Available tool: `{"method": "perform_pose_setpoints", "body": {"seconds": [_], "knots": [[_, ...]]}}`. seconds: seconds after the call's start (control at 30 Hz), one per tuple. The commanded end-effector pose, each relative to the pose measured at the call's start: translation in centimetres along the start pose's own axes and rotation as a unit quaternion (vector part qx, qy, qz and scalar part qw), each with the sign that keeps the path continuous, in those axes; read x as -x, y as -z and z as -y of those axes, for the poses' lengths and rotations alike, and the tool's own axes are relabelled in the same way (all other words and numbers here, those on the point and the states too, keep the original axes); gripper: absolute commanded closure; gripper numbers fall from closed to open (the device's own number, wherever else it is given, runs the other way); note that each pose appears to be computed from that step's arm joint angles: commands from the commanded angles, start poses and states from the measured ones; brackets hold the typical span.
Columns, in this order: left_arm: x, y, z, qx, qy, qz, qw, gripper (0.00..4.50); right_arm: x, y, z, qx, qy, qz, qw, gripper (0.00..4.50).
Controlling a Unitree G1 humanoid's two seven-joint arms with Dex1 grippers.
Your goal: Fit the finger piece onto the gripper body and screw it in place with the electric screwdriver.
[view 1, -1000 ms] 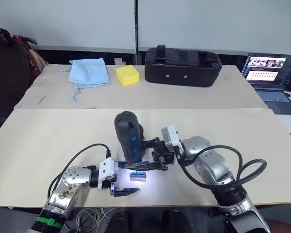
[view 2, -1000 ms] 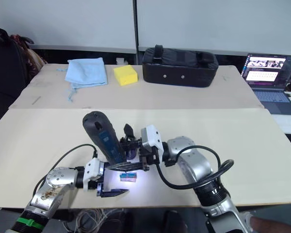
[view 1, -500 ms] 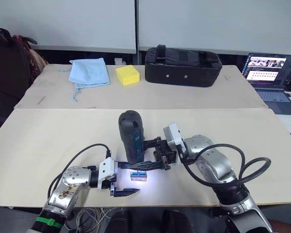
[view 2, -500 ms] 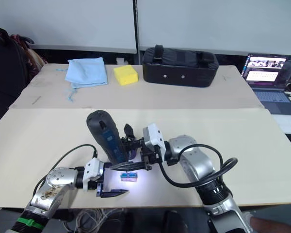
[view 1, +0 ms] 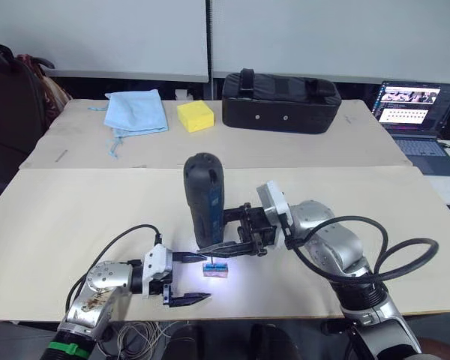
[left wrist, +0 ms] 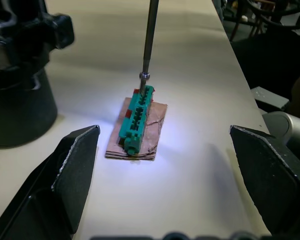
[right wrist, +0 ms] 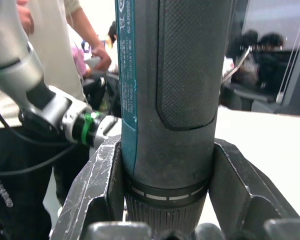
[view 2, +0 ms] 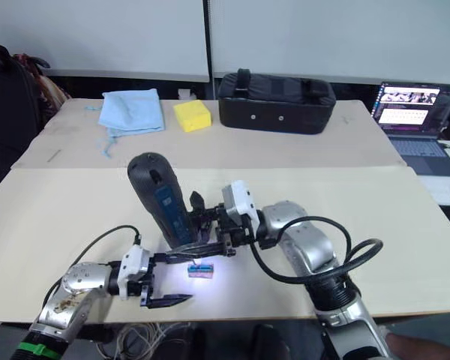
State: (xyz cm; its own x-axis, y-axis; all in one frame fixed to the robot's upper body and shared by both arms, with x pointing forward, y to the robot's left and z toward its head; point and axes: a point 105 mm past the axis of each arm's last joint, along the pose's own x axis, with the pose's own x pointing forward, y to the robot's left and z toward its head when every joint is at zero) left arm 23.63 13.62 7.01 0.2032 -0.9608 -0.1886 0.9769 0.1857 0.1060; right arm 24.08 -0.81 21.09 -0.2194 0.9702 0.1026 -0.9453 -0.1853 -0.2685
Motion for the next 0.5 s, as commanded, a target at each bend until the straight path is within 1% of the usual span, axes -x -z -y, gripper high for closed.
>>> {"method": "perform_pose_setpoints", "body": {"seconds": [0.03, 0.13, 0.3, 0.4, 0.5], "knots": [[1.8, -2.0, -0.3, -0.023, -0.026, 0.023, 0.999, 0.09, 0.1, -3.3, -0.4, 0.035, -0.008, 0.033, 0.999, 2.58], [3.8, -2.9, -0.8, -0.015, -0.07, 0.033, 0.997, 0.09, 0.7, -4.4, -0.7, 0.037, -0.002, 0.039, 0.999, 2.58], [6.8, -3.3, -1.2, 0.048, -0.131, 0.049, 0.989, 0.09, 1.7, -5.2, -1.1, 0.041, 0.012, 0.031, 0.999, 2.58], [8.7, -2.4, -1.6, 0.061, -0.187, 0.04, 0.98, 0.09, 2.3, -5.6, -1.3, 0.045, 0.021, 0.023, 0.999, 2.58], [8.6, -1.8, -2.2, 0.049, -0.207, 0.034, 0.977, 0.09, 2.7, -5.9, -1.0, 0.049, 0.033, 0.02, 0.998, 2.58]]}}
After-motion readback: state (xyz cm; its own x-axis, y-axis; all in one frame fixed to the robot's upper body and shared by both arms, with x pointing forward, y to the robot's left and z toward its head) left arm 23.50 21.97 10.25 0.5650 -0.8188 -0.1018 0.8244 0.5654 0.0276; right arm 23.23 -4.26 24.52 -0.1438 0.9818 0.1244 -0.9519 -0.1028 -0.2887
